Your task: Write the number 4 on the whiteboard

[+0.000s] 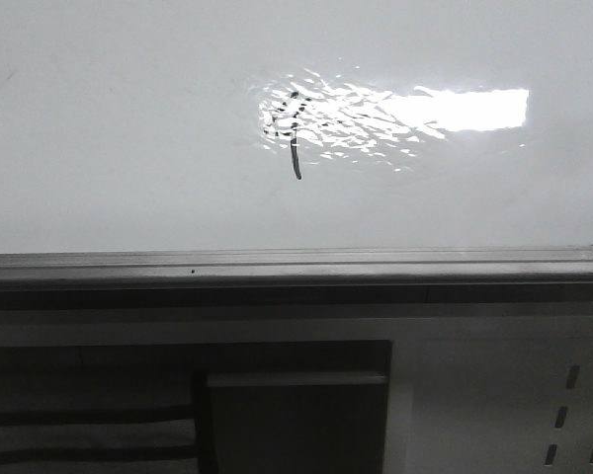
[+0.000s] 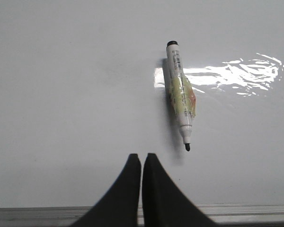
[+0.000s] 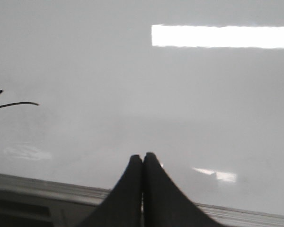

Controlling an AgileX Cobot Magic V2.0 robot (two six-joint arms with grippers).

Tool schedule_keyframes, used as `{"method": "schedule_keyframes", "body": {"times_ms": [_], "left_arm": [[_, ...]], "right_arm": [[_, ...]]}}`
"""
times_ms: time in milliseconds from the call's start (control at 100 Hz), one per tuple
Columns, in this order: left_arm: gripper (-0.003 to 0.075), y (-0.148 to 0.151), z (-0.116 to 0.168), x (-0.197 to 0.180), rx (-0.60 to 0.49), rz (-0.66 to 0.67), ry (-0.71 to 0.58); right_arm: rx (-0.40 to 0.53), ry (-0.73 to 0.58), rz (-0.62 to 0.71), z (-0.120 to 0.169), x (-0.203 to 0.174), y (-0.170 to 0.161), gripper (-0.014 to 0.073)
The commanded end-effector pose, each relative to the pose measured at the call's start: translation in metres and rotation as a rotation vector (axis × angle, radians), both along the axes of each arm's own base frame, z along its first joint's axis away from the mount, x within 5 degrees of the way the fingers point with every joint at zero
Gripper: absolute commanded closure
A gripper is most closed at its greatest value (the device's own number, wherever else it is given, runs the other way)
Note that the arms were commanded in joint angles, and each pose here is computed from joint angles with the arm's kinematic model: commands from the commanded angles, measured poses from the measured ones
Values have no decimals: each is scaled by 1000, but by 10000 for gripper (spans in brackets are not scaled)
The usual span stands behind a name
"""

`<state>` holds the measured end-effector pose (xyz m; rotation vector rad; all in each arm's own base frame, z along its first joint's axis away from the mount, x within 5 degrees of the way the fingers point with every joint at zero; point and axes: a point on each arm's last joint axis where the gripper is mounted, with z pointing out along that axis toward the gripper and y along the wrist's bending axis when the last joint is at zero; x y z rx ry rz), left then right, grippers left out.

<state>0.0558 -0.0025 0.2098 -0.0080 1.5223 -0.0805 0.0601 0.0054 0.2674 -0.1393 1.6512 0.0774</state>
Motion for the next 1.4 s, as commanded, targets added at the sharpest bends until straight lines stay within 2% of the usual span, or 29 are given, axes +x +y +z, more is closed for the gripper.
{"method": "schedule_keyframes", "body": {"times_ms": [0, 170, 290, 320, 670, 909, 1049, 1389], "left_arm": [[741, 0, 0, -1, -12, 1, -77], [741, 0, 0, -1, -12, 1, -77], [741, 0, 0, -1, -12, 1, -77], [741, 0, 0, -1, -12, 1, -77], [741, 0, 0, -1, -12, 1, -77], [741, 0, 0, -1, -12, 1, -77], [741, 0, 0, -1, -12, 1, -77], [741, 0, 0, -1, -12, 1, -77]], "right_arm": [[34, -157, -31, -4, -3, -1, 667], [61, -213, -107, -41, -6, -4, 667], [103, -257, -95, -55, -6, -3, 667], [100, -225, -105, -57, -6, -3, 667], [104, -218, -107, -57, -6, -4, 667], [-36, -166, -122, -63, -5, -5, 667], [2, -156, -122, -64, -5, -5, 667], [2, -157, -122, -64, -5, -5, 667]]}}
